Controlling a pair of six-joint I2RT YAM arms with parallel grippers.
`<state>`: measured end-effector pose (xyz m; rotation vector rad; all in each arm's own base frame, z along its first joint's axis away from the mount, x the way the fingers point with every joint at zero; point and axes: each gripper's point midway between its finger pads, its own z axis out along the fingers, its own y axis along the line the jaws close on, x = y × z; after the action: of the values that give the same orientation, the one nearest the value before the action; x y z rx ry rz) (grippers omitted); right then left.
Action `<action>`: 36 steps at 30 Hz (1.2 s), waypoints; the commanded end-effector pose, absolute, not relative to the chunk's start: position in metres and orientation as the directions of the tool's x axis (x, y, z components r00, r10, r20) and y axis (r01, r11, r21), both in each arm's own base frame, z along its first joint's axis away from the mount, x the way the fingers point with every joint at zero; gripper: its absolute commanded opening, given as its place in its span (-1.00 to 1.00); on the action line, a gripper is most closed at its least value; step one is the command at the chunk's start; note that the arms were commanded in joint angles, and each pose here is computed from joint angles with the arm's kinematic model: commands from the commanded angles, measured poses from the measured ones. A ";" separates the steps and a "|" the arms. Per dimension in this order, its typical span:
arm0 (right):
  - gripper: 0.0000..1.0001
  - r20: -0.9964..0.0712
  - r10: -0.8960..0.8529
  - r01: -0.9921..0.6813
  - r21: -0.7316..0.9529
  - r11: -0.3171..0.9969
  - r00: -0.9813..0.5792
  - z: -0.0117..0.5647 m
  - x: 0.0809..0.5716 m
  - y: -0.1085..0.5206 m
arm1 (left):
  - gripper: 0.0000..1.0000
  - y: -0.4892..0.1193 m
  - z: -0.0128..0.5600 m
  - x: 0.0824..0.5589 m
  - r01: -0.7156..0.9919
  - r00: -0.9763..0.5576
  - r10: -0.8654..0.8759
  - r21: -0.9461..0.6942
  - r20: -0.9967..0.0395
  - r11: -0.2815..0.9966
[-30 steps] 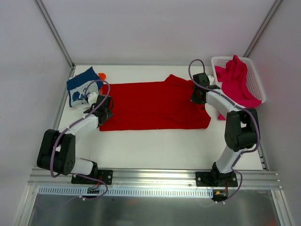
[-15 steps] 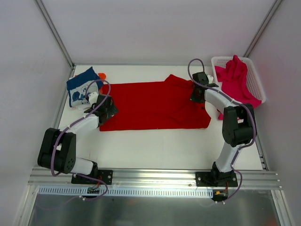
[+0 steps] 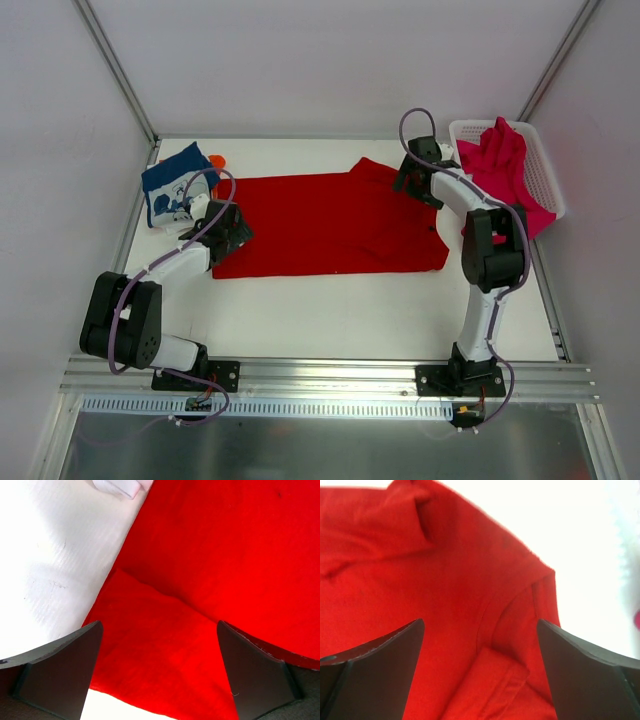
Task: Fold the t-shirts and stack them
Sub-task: Fold the flattened tshirt in 1/3 of the way
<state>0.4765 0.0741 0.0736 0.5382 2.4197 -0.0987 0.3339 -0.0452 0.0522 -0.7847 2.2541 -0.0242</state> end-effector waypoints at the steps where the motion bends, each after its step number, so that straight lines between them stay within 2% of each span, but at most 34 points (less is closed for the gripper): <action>1: 0.99 -0.640 0.367 0.445 0.044 0.895 -0.675 0.095 0.486 0.059 | 0.98 -0.045 0.059 0.338 -0.510 -0.532 -0.543 -0.266 -0.650 0.818; 5: 0.99 -0.640 0.413 0.426 0.145 0.893 -0.648 0.125 0.468 0.071 | 0.98 -0.045 0.062 0.334 -0.504 -0.522 -0.548 -0.282 -0.654 0.817; 8: 0.99 -0.597 0.453 0.427 0.197 0.883 -0.662 0.113 0.437 0.085 | 0.98 -0.048 0.062 0.332 -0.498 -0.523 -0.556 -0.298 -0.646 0.815; 9: 0.99 -0.604 0.490 0.426 0.260 0.867 -0.629 0.127 0.430 0.091 | 0.98 -0.049 0.062 0.332 -0.499 -0.522 -0.561 -0.303 -0.643 0.812; 13: 0.99 -0.575 0.462 0.377 0.270 0.886 -0.675 0.113 0.380 0.125 | 0.98 -0.054 0.062 0.329 -0.484 -0.524 -0.572 -0.331 -0.631 0.810; 19: 0.99 -0.583 0.436 0.338 0.276 0.900 -0.685 0.109 0.354 0.158 | 0.98 -0.063 0.061 0.325 -0.462 -0.535 -0.587 -0.371 -0.608 0.806; 23: 0.76 -0.545 0.452 0.348 0.288 0.892 -0.707 0.087 0.352 0.167 | 0.98 -0.067 0.064 0.321 -0.438 -0.538 -0.588 -0.396 -0.604 0.807; 28: 0.65 -0.511 0.470 0.378 0.281 0.882 -0.720 0.061 0.348 0.170 | 0.98 -0.063 0.071 0.314 -0.417 -0.524 -0.575 -0.399 -0.629 0.817; 30: 0.54 -0.497 0.475 0.390 0.271 0.880 -0.727 0.051 0.347 0.170 | 0.98 -0.062 0.073 0.311 -0.409 -0.520 -0.570 -0.401 -0.636 0.820; 36: 0.49 -0.479 0.488 0.414 0.258 0.873 -0.730 0.031 0.339 0.172 | 0.98 -0.063 0.074 0.307 -0.389 -0.528 -0.553 -0.396 -0.645 0.832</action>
<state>0.3352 0.1648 0.0314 0.6094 2.5256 0.1426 0.3059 -0.0619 0.0676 -0.7215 2.2098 -0.2371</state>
